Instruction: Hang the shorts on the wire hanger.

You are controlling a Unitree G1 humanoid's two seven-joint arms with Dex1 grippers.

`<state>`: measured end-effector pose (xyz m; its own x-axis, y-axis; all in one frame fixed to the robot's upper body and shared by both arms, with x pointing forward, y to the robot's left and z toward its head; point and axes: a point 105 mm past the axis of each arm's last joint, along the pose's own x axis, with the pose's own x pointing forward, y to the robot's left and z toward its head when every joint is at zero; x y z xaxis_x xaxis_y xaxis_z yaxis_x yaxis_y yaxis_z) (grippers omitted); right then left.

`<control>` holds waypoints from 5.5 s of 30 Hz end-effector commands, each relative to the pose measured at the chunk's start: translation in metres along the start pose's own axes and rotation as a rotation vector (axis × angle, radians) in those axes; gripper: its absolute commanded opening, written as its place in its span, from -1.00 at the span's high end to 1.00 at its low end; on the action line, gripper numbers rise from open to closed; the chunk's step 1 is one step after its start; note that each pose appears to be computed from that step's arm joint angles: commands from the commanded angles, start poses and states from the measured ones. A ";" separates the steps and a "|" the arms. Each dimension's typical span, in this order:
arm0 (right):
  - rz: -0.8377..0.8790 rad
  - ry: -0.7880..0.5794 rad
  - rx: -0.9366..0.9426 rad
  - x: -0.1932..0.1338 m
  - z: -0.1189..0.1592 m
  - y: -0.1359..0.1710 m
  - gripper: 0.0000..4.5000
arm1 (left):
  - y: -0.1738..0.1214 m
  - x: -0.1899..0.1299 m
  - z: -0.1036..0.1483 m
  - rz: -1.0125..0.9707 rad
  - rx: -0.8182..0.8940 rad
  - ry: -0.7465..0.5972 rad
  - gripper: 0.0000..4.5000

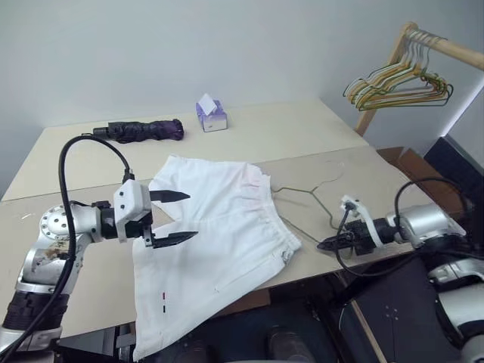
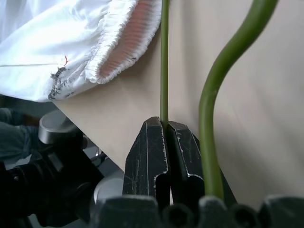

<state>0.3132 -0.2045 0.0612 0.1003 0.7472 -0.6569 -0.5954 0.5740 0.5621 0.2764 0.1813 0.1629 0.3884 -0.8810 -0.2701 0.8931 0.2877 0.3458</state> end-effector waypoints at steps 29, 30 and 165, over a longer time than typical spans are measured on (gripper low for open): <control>-0.364 -0.271 -0.734 -0.018 0.100 0.034 1.00 | 0.032 -0.027 0.021 0.042 0.041 0.043 -0.97; -0.426 -0.249 -0.830 -0.017 0.102 0.040 1.00 | 0.035 -0.034 0.023 0.042 0.055 0.064 -0.97; -0.248 -0.683 -0.312 0.066 0.041 0.054 0.60 | 0.049 0.032 0.003 -0.119 0.182 0.068 1.00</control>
<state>0.3139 -0.1056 0.0481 0.6413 0.7044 -0.3041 -0.6622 0.7084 0.2445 0.3309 0.1629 0.1643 0.2807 -0.8763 -0.3914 0.9014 0.1007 0.4210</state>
